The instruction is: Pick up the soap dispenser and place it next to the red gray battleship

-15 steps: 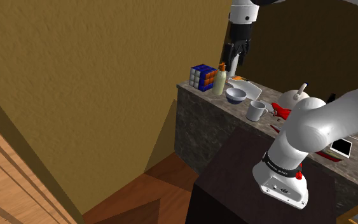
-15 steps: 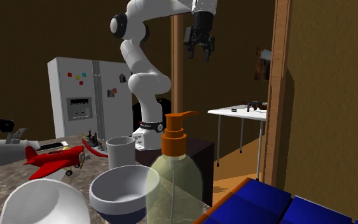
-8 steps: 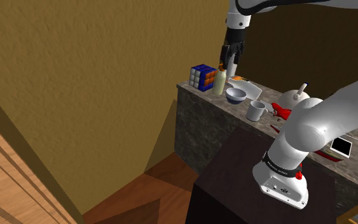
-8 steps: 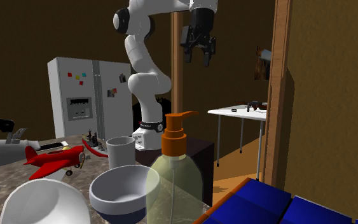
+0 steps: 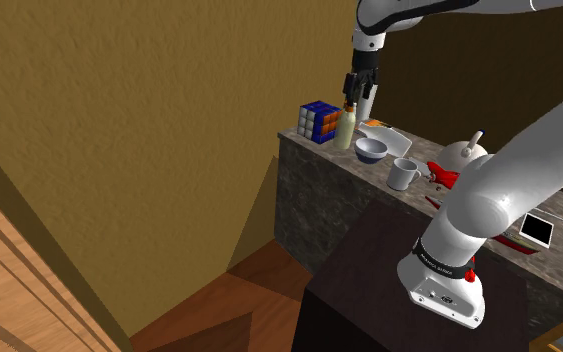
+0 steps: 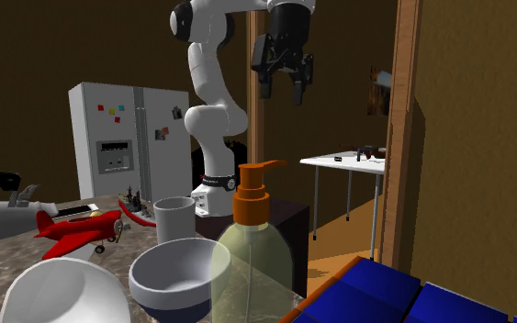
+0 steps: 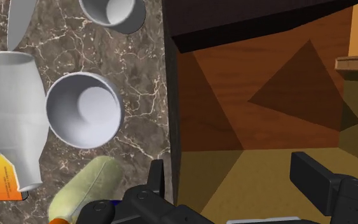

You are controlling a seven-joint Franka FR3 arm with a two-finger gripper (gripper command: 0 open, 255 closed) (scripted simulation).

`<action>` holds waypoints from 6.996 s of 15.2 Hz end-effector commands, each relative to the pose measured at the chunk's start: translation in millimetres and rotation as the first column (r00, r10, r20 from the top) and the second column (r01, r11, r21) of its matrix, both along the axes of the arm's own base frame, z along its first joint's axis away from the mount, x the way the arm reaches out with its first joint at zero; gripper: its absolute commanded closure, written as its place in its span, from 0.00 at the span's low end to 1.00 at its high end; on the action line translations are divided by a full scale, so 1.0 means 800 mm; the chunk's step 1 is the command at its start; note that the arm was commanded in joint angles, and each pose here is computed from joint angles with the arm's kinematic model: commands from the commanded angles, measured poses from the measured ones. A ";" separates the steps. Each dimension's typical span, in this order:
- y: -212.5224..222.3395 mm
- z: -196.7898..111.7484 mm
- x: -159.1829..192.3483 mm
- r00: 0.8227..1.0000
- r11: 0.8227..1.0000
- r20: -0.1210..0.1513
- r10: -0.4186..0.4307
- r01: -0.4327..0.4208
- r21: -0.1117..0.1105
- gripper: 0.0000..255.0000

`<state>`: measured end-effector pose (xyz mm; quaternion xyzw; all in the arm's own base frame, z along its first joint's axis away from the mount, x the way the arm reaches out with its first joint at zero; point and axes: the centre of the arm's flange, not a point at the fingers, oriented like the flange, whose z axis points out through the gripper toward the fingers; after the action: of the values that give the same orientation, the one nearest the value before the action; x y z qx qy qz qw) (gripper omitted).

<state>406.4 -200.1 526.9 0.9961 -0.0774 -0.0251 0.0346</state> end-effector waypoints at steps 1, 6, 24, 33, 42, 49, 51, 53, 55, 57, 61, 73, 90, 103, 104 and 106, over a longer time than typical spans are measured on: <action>-0.028 -0.009 0.015 1.000 1.000 0.005 0.001 -0.001 -0.005 0.00; -0.097 -0.028 0.052 1.000 1.000 0.014 0.001 -0.001 -0.012 0.00; -0.272 -0.105 0.142 0.999 0.999 0.039 0.002 0.000 -0.032 0.00; -0.274 -0.122 0.142 0.999 0.999 0.039 0.002 0.000 -0.032 0.00; -0.273 -0.121 0.142 0.999 0.999 0.039 0.002 0.000 -0.032 1.00; -0.274 -0.089 0.142 0.999 0.999 0.039 0.002 0.000 -0.032 1.00; -0.274 -0.075 0.142 0.999 0.999 0.039 0.002 0.000 -0.032 1.00; -0.274 -0.062 0.142 0.999 0.999 0.039 0.002 0.000 -0.032 1.00; -0.274 -0.049 0.142 0.999 0.999 0.039 0.002 0.000 -0.032 1.00; -0.274 -0.036 0.142 0.999 0.999 0.039 0.002 0.000 -0.032 1.00; -0.274 -0.009 0.142 0.999 0.999 0.039 0.002 0.000 -0.032 1.00; -0.274 0.070 0.142 0.999 0.999 0.039 0.002 0.000 -0.032 1.00; -0.245 0.125 -0.068 0.999 0.999 0.039 0.002 0.000 -0.032 1.00; -0.217 0.160 -0.277 0.999 0.999 0.039 0.002 0.000 -0.032 1.00; -0.214 0.163 -0.293 0.999 0.999 0.039 0.002 0.000 -0.032 1.00; -0.210 0.168 -0.326 0.999 0.999 0.039 0.002 0.000 -0.032 1.00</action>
<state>160.1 -369.2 658.9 0.9957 -0.0783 -0.0045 0.0488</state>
